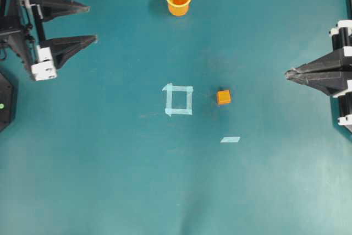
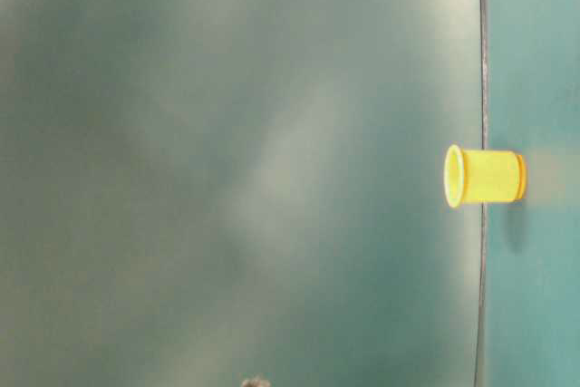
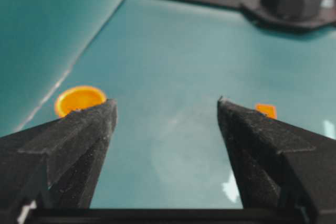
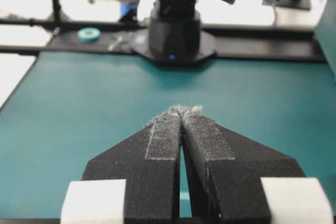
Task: Lift the orange cup with left arm.
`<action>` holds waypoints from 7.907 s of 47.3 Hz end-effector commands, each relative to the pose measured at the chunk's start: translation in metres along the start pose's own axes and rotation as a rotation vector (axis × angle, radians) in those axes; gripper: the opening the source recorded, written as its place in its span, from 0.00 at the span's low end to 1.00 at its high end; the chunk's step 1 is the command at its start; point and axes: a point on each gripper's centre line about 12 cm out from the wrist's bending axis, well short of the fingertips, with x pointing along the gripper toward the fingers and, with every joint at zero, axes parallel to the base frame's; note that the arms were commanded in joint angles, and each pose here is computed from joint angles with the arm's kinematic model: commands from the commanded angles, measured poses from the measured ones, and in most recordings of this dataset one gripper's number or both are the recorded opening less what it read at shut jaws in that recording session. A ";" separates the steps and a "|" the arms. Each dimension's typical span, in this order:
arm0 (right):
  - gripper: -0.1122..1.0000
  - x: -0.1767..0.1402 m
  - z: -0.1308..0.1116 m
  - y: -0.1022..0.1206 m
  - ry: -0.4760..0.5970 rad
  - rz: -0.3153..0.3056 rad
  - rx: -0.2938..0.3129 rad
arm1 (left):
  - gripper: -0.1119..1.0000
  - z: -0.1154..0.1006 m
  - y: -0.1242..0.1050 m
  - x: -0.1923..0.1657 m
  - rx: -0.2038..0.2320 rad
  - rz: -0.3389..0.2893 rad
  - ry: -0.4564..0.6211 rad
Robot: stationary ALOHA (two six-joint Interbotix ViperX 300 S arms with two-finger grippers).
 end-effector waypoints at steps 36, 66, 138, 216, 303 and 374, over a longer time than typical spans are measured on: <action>0.10 0.004 0.009 0.000 -0.009 0.001 0.000 | 0.83 -0.068 0.050 0.122 -0.037 0.136 0.328; 0.10 0.005 0.009 0.000 -0.008 0.002 -0.005 | 0.83 -0.107 0.072 0.179 -0.075 0.173 0.411; 0.10 0.010 0.000 0.001 0.032 0.004 -0.008 | 0.83 -0.106 0.088 0.236 -0.239 0.231 0.571; 0.10 0.011 -0.003 0.004 0.050 0.020 -0.012 | 0.67 -0.084 0.088 0.250 -0.221 0.219 0.524; 0.10 0.011 -0.002 0.004 0.058 0.023 -0.013 | 0.67 0.034 0.086 0.227 -0.093 0.196 0.519; 0.10 0.012 -0.002 0.004 0.058 0.023 -0.013 | 0.67 0.067 0.083 0.210 -0.039 0.185 0.487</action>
